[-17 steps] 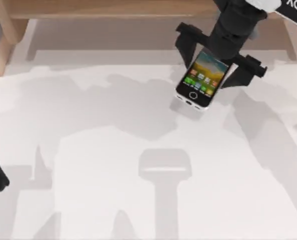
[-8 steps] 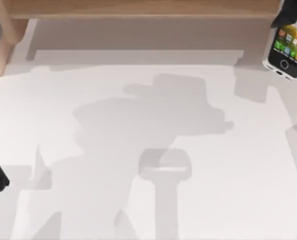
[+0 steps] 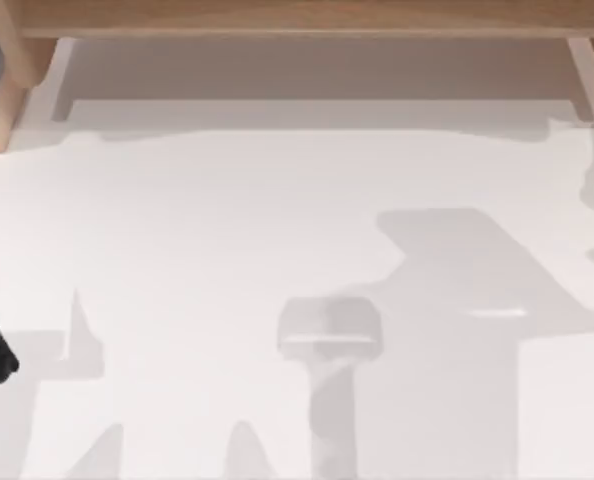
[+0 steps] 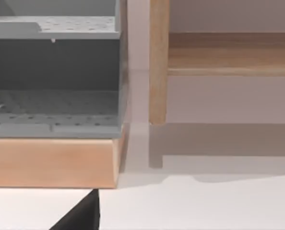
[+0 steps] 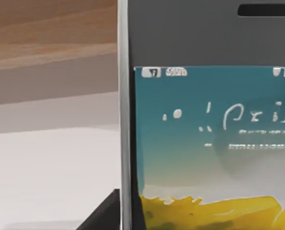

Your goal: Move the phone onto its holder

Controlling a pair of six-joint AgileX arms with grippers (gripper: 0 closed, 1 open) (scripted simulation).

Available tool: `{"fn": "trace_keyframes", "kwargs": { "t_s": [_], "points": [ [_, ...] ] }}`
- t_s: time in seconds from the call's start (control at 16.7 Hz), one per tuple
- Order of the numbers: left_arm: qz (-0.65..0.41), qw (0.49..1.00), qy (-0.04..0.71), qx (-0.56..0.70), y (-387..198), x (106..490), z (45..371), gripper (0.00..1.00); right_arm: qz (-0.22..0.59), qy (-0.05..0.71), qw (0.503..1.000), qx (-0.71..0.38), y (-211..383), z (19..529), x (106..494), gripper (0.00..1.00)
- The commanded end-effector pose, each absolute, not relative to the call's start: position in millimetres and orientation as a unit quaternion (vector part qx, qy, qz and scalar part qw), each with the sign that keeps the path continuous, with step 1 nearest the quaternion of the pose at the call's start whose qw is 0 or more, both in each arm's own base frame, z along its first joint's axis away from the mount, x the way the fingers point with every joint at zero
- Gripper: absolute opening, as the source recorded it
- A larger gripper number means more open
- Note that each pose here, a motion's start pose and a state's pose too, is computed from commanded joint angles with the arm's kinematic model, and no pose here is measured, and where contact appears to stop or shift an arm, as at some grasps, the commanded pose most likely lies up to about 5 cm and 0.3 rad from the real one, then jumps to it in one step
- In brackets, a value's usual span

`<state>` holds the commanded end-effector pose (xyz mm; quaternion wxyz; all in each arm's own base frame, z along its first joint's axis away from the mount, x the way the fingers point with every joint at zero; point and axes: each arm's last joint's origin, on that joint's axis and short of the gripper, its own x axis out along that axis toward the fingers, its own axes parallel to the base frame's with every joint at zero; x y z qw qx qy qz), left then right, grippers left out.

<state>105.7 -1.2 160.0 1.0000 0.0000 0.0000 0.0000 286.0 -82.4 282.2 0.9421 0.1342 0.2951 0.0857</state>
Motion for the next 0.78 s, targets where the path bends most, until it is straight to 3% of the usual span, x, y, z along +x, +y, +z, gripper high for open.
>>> {"fn": "trace_keyframes", "kwargs": {
  "t_s": [0.42, 0.78],
  "points": [
    [0.0, 1.0, 0.0, 0.0, -1, 106, 160, 1.0, 0.028, 0.22, 0.975, 0.012, -123, 245, 218, 0.0],
    [0.0, 1.0, 0.0, 0.0, -1, 106, 160, 1.0, 0.013, 0.214, 0.977, -0.01, -128, 235, 206, 0.0]
  ]
}}
